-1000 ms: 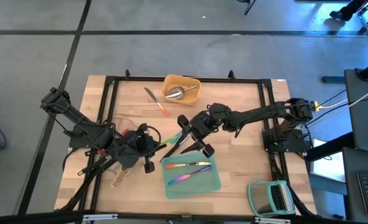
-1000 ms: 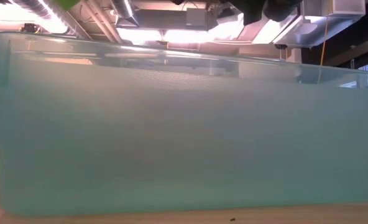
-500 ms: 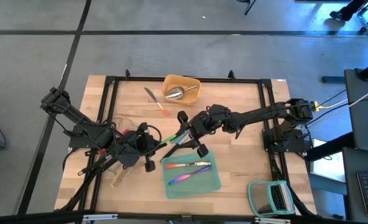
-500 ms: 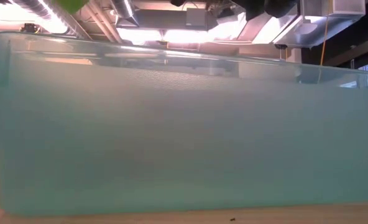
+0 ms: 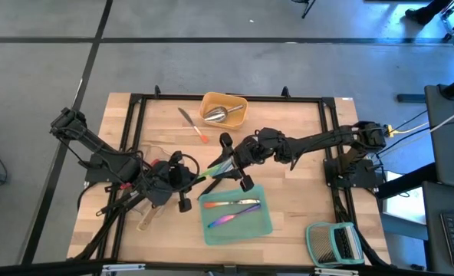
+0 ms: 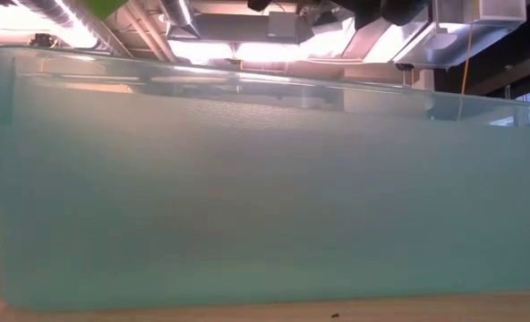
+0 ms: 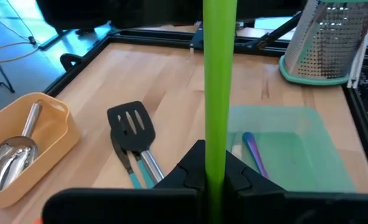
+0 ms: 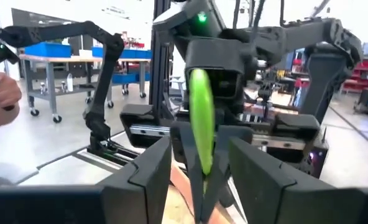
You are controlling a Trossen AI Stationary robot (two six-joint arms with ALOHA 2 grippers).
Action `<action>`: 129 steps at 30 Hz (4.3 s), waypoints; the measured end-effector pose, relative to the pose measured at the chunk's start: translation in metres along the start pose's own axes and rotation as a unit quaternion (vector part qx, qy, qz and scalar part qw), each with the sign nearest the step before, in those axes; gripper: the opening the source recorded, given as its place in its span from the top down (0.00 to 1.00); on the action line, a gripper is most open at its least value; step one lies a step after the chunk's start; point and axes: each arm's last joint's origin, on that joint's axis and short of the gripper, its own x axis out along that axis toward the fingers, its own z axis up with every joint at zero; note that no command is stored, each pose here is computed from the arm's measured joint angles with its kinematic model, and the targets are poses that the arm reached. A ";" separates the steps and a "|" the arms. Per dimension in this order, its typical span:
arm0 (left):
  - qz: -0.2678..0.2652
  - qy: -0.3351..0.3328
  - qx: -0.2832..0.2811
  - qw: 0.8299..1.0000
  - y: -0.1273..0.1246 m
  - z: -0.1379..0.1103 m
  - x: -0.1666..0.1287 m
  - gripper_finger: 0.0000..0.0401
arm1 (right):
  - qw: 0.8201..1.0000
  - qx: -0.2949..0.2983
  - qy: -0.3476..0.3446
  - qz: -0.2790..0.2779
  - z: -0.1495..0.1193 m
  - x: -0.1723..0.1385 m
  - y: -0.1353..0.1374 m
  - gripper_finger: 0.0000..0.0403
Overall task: Pick & Place Kitchen Items
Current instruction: Put the green spatula into the transparent bin
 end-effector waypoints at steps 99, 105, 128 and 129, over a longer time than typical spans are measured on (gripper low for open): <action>0.284 -0.071 -0.083 0.953 0.022 -0.065 -0.025 0.95 | 0.969 0.016 0.233 -0.081 -0.013 -0.018 0.023 0.40; 0.298 -0.067 -0.113 0.946 0.028 -0.077 -0.029 0.95 | 0.968 0.013 0.238 -0.078 -0.014 -0.018 0.023 0.40; 0.287 -0.125 -0.150 0.938 0.014 -0.137 0.005 0.95 | 0.968 0.009 0.238 -0.077 -0.014 -0.018 0.023 0.40; 0.289 -0.124 -0.150 0.937 0.013 -0.139 0.007 0.95 | 0.968 0.009 0.238 -0.077 -0.014 -0.018 0.023 0.40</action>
